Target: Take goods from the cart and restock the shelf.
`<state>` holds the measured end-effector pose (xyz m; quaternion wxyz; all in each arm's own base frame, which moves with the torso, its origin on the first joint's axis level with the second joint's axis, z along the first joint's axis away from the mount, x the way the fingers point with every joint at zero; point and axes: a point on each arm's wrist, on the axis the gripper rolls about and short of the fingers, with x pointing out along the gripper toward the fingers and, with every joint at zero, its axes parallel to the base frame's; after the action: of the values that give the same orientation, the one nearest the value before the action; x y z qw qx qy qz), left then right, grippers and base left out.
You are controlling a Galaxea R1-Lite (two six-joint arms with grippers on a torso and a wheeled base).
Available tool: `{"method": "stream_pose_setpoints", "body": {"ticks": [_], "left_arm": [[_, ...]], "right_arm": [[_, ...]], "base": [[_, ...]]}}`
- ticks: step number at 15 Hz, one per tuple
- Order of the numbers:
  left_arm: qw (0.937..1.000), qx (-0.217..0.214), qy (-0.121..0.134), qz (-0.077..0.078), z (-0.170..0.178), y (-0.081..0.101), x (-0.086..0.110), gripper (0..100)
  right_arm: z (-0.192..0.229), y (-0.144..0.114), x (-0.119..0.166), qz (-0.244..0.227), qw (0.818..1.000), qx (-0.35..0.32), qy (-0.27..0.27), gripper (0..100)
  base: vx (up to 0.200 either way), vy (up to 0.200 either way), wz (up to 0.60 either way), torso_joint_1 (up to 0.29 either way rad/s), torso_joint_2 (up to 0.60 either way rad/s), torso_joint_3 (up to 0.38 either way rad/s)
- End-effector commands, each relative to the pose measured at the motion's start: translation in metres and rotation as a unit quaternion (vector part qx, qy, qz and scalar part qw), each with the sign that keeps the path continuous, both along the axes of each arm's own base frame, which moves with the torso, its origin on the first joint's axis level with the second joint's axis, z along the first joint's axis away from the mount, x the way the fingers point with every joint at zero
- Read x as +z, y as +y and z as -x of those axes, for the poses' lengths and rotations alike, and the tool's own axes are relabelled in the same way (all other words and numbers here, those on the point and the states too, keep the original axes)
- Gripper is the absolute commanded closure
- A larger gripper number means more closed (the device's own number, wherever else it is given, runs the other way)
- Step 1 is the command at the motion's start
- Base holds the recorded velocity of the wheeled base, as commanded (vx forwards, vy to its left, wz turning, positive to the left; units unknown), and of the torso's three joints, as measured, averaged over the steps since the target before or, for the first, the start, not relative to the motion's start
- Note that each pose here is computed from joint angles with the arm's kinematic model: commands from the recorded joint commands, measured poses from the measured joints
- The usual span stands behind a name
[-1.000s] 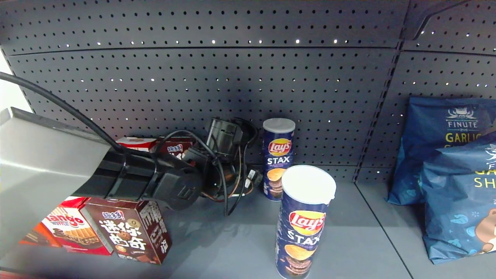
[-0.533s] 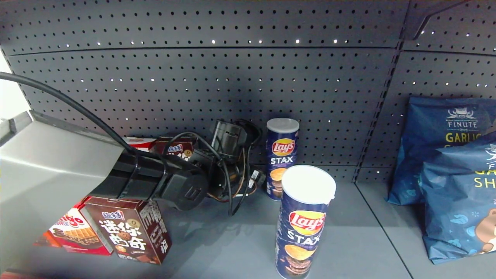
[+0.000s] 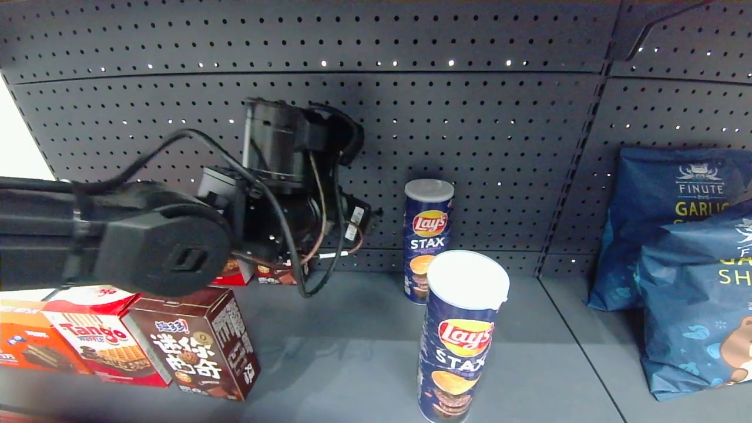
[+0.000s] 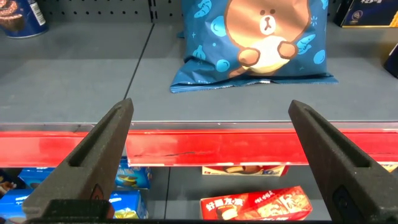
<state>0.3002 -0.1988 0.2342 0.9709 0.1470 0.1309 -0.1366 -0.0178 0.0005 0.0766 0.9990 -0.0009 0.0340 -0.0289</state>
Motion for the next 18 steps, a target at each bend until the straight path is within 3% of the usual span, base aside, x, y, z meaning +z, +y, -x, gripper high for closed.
{"method": "stream_pose_setpoints", "body": {"ticks": [1, 4, 7, 9, 10, 11, 12, 13, 14, 16, 18], "left_arm": [[0.9982, 0.024, -0.048, 0.028, 0.051, 0.040, 0.045, 0], [0.9981, 0.021, -0.051, 0.029, 0.094, 0.067, 0.042, 0], [0.9988, 0.004, -0.041, 0.025, 0.122, 0.080, 0.028, 0], [0.9976, -0.011, -0.055, 0.041, 0.134, 0.090, 0.022, 0], [0.9969, -0.007, -0.062, 0.047, 0.134, 0.093, 0.021, 0], [0.9966, -0.001, -0.067, 0.049, 0.132, 0.097, 0.022, 0], [0.9959, -0.006, -0.071, 0.054, 0.133, 0.097, 0.024, 0], [0.9942, -0.017, -0.086, 0.064, 0.133, 0.097, 0.032, 0], [0.9942, -0.017, -0.086, 0.064, 0.133, 0.097, 0.031, 0], [0.9945, -0.015, -0.083, 0.062, 0.132, 0.097, 0.028, 0], [0.9935, -0.015, -0.091, 0.067, 0.131, 0.096, 0.032, 0]], "right_arm": [[0.000, 0.000, 0.000, 0.000, 1.000, 0.000, 0.001, 0], [0.000, 0.000, 0.000, 0.000, 1.000, 0.000, 0.001, 0], [0.000, 0.000, 0.000, 0.001, 1.000, 0.001, 0.003, 0], [-0.001, 0.000, 0.000, 0.001, 1.000, 0.011, 0.005, 0], [0.005, 0.000, -0.001, 0.002, 0.999, 0.037, -0.033, 0], [0.005, 0.000, -0.001, 0.000, 0.999, 0.035, -0.034, 0], [0.007, 0.000, 0.010, 0.000, 0.998, 0.043, -0.047, 0], [-0.013, 0.000, 0.098, -0.001, 0.996, 0.057, -0.065, 0], [-0.025, 0.001, 0.123, -0.009, 0.995, 0.082, -0.064, 0], [-0.033, 0.003, 0.122, 0.005, 0.990, 0.139, -0.015, 0], [-0.039, 0.007, 0.091, 0.006, 0.977, 0.206, 0.062, 0]], "base": [[0.000, 0.000, 0.00, 0.000, 0.00, 0.000], [0.000, 0.000, 0.00, 0.000, 0.00, 0.000], [0.000, 0.000, 0.00, 0.000, 0.00, 0.000], [0.000, 0.000, 0.00, 0.000, 0.00, 0.000], [0.000, 0.000, 0.00, 0.000, 0.00, 0.000], [0.000, 0.000, 0.00, 0.000, 0.00, 0.000], [0.000, 0.000, 0.00, 0.000, 0.00, 0.000], [0.000, 0.000, 0.00, 0.000, 0.00, 0.000], [0.000, 0.000, 0.00, 0.000, 0.00, 0.000], [0.000, 0.000, 0.00, 0.000, 0.00, 0.000], [0.000, 0.000, 0.00, 0.000, 0.00, 0.000]]}}
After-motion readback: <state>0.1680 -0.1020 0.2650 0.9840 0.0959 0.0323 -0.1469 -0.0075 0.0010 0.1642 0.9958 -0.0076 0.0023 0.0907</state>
